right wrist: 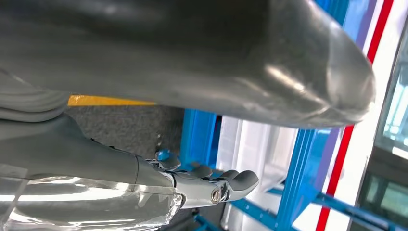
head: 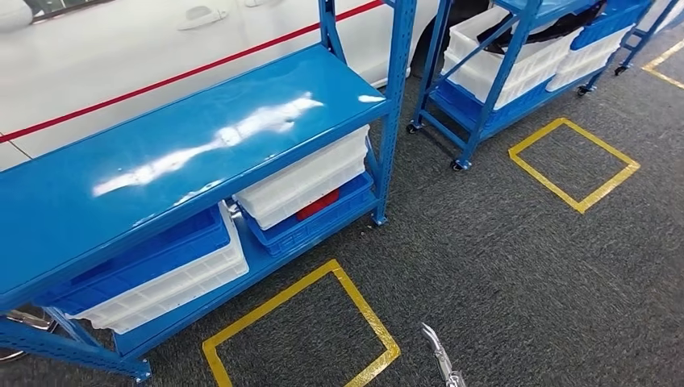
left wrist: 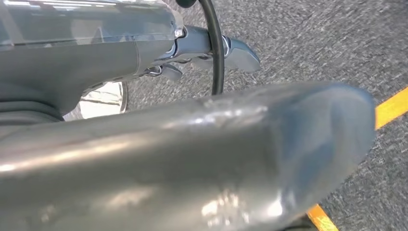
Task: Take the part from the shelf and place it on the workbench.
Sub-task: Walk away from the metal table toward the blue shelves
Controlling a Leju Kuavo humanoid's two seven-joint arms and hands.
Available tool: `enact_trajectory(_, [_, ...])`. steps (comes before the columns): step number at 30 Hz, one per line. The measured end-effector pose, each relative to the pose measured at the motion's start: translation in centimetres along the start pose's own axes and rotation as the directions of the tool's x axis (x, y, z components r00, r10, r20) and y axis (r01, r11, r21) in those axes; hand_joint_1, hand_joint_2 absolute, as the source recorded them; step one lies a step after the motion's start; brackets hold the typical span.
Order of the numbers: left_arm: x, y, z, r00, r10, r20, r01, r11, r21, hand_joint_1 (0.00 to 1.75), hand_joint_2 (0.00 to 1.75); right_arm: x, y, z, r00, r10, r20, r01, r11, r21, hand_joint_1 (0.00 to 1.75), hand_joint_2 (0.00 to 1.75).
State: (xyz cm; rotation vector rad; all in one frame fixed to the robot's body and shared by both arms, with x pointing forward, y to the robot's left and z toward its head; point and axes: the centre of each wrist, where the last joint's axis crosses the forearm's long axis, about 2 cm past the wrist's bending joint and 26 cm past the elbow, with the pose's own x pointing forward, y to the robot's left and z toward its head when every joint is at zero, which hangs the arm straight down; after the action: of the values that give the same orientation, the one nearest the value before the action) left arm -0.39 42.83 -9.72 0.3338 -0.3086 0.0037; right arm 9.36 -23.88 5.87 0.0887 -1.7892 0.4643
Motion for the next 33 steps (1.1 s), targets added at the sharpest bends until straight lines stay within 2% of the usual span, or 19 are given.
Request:
enact_trajectory(15, [0.1, -0.1, 0.0, 1.0, 0.001, -0.004, -0.001, 1.0, -0.004, 0.0, 0.0, -0.3, 0.1, 0.2, 1.0, -0.012, -0.02, 0.013, 1.0, 0.013, 0.0, 0.0])
enact_trajectory(23, [-0.1, -0.2, 0.1, 1.0, -0.004, -0.018, 0.004, 1.0, -0.005, 0.0, 0.0, -1.3, 0.4, 0.4, 0.995, -0.043, -0.093, 0.046, 0.999, 0.03, 0.0, 0.0])
enact_trajectory(33, [0.3, 0.0, -0.1, 1.0, -0.012, -0.01, 0.012, 1.0, -0.004, 0.0, 0.0, -5.1, 4.9, 0.5, 0.951, -0.149, -0.271, 0.178, 0.98, 0.085, 0.0, 0.0])
